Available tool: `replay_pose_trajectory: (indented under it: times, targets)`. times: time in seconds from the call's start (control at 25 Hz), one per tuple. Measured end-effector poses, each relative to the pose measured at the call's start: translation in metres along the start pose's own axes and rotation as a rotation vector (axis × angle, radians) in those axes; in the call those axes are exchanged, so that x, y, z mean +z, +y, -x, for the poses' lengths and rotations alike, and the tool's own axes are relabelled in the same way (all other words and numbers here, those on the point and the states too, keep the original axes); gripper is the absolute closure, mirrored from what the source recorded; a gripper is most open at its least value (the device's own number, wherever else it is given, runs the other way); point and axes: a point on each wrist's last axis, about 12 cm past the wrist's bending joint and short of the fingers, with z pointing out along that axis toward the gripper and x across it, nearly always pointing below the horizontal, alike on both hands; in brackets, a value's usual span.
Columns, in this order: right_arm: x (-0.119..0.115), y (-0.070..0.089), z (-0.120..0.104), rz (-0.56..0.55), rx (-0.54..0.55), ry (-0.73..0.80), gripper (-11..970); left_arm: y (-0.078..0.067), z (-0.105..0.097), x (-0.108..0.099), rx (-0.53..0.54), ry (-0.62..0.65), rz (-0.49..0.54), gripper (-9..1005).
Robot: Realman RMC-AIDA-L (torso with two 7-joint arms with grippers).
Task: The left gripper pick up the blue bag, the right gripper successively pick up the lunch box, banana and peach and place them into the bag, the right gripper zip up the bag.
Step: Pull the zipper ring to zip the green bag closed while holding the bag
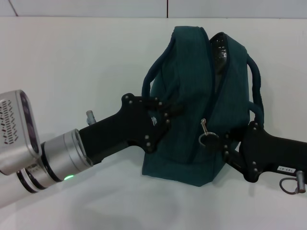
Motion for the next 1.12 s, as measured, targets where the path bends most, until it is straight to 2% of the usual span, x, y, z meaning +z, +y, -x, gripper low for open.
replay_pose_trajectory:
  times: [0.12,0.32,0.68,0.88,1.12]
  targets:
    - [0.001,0.001,0.0,0.004,-0.022,-0.004,890,0.0,0.0,0.0,0.0,0.0,-0.001,942]
    - [-0.002,0.003,0.003,0.007,-0.07,-0.041,950,-0.001,-0.001,-0.002,0.013,0.002,0.003,942]
    - [-0.006,0.0,0.008,-0.049,-0.128,-0.093,947,-0.002,-0.001,-0.003,0.045,0.004,0.007,942]
    - [-0.011,-0.007,0.016,-0.117,-0.165,-0.15,943,-0.003,-0.003,-0.004,0.072,0.009,0.006,942]
    - [-0.008,-0.01,0.021,-0.141,-0.203,-0.186,939,-0.007,-0.004,-0.004,0.095,0.024,-0.035,942]
